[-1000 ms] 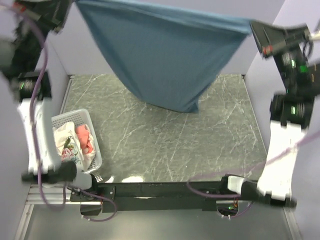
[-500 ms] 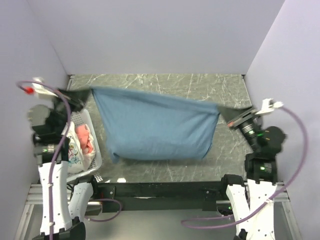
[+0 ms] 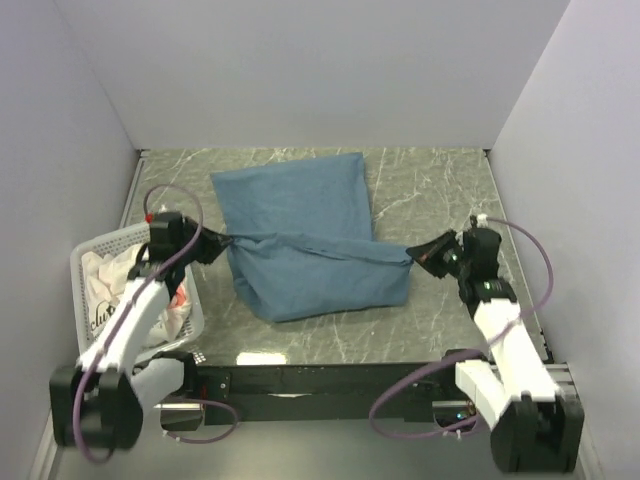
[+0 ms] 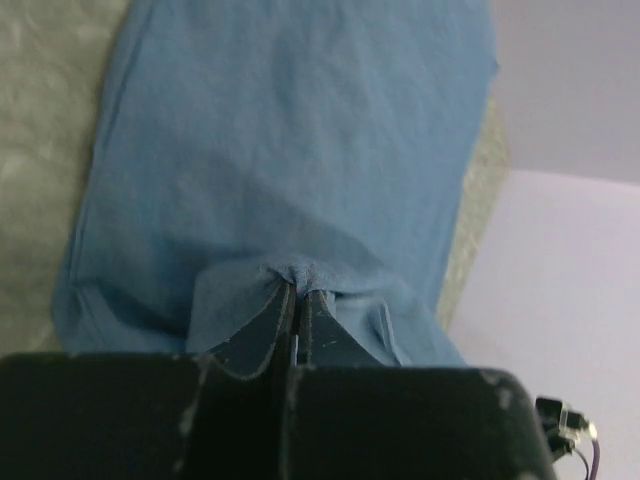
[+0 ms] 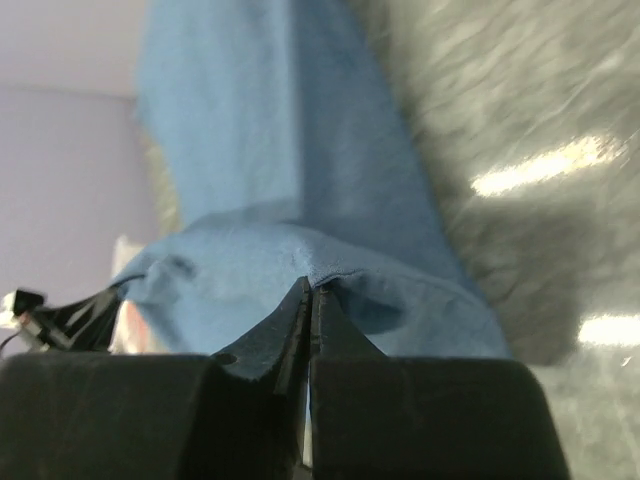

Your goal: Put the pillow into the pillowcase

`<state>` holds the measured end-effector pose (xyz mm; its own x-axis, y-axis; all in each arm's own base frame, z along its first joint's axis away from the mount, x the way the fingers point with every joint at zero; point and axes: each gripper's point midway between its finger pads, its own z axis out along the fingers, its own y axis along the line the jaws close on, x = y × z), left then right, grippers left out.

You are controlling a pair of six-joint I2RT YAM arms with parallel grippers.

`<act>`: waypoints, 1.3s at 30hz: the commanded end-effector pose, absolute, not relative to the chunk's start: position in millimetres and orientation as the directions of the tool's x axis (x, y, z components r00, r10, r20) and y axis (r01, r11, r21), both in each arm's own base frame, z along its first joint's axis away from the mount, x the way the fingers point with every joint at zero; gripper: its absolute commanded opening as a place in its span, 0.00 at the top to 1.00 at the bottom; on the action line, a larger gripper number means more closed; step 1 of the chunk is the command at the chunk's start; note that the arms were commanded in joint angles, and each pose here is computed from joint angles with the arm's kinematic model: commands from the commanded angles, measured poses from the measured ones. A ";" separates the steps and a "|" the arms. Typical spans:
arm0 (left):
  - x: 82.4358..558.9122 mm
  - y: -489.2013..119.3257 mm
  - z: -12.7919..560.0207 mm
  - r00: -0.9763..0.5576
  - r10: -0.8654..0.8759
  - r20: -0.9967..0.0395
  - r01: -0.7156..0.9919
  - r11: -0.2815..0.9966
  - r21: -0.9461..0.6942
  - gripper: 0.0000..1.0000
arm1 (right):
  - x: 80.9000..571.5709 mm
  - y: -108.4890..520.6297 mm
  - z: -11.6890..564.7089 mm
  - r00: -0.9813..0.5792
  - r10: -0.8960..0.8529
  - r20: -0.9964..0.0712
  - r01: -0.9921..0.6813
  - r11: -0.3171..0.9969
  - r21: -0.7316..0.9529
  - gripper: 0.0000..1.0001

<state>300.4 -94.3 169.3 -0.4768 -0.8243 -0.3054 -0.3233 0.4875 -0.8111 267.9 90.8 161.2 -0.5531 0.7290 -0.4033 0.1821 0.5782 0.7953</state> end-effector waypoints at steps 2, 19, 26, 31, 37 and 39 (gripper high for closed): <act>387.4 -75.1 217.9 -0.388 -0.819 -0.423 -0.254 0.536 -0.805 0.99 | 348.2 77.5 211.8 -0.460 0.735 -0.498 0.116 0.606 0.787 1.00; 349.8 -48.1 277.2 -0.327 -0.835 -0.443 -0.214 0.522 -0.826 0.99 | 321.1 84.1 231.7 -0.526 0.739 -0.421 0.151 0.568 0.809 1.00; 246.8 -56.4 263.0 -0.332 -0.812 -0.480 -0.192 0.557 -0.808 0.95 | 226.1 94.1 181.3 -0.613 0.689 -0.387 0.182 0.600 0.779 1.00; 199.5 -64.2 242.4 -0.353 -0.801 -0.484 -0.175 0.565 -0.807 0.89 | 178.7 84.5 164.5 -0.594 0.710 -0.378 0.273 0.620 0.736 1.00; 172.1 -62.5 212.2 -0.356 -0.813 -0.461 -0.239 0.556 -0.796 0.70 | 149.2 67.7 167.1 -0.542 0.722 -0.430 0.332 0.654 0.679 0.82; 166.3 -61.7 211.2 -0.348 -0.814 -0.465 -0.240 0.557 -0.795 0.64 | 140.9 63.2 164.6 -0.535 0.715 -0.450 0.341 0.670 0.659 0.76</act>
<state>178.7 -66.8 219.6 -0.3633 -0.8156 -0.4504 -0.2114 0.5430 -0.8127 161.9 79.8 168.4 -0.5623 0.7195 -0.4076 0.2765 0.6281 0.7273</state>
